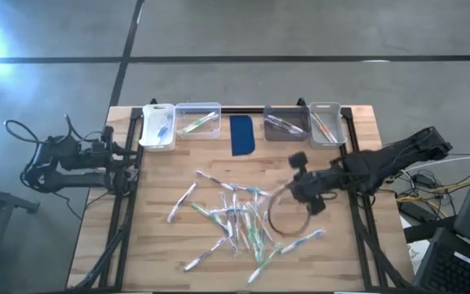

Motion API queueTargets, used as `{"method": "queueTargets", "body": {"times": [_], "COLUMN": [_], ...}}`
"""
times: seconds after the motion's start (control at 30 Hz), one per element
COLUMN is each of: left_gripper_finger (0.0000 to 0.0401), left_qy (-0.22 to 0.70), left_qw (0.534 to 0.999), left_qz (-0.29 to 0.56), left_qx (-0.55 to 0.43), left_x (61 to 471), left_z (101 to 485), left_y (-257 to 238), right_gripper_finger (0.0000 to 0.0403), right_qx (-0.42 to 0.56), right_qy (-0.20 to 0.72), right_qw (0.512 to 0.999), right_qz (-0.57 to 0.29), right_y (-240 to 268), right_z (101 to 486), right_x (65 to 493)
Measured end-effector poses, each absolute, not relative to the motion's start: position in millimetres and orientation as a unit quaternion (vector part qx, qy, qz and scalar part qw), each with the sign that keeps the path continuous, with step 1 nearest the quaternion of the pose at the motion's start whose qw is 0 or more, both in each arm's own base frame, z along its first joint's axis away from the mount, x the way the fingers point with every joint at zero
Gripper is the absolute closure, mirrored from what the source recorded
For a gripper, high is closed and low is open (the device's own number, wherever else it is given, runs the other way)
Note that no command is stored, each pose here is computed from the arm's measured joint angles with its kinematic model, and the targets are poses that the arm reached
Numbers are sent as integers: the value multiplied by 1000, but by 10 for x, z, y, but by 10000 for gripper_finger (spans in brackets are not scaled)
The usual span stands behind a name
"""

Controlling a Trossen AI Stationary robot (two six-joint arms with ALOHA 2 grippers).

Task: Pick & Place Toothbrushes
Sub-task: Put the orange toothbrush into the gray bin

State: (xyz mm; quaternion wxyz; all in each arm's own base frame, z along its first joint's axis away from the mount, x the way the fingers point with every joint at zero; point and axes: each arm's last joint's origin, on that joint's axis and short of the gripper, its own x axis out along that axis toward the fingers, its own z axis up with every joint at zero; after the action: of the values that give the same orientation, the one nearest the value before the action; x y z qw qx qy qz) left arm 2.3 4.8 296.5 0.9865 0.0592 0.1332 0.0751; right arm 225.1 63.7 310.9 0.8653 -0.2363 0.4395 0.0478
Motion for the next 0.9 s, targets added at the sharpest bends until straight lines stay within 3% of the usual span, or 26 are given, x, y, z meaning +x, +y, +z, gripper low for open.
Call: {"method": "queueTargets", "body": {"times": [0.2,0.37,0.9], "left_gripper_finger": [311,311,311], "left_qy": [133,133,133], "left_qw": [986,986,986], "left_qz": [75,75,75], "left_qx": [59,59,59], "left_x": [23,23,23], "left_z": [2965,2965,2965], "left_y": [48,48,48], "right_gripper_finger": [395,395,395], "right_qx": [-119,-57,173], "right_qy": [459,482,498], "right_qw": [878,861,709], "right_qz": [-64,-153,-468], "right_y": [296,-12,-1093], "right_z": [3143,3124,3083], "right_x": [2248,2208,1655]}}
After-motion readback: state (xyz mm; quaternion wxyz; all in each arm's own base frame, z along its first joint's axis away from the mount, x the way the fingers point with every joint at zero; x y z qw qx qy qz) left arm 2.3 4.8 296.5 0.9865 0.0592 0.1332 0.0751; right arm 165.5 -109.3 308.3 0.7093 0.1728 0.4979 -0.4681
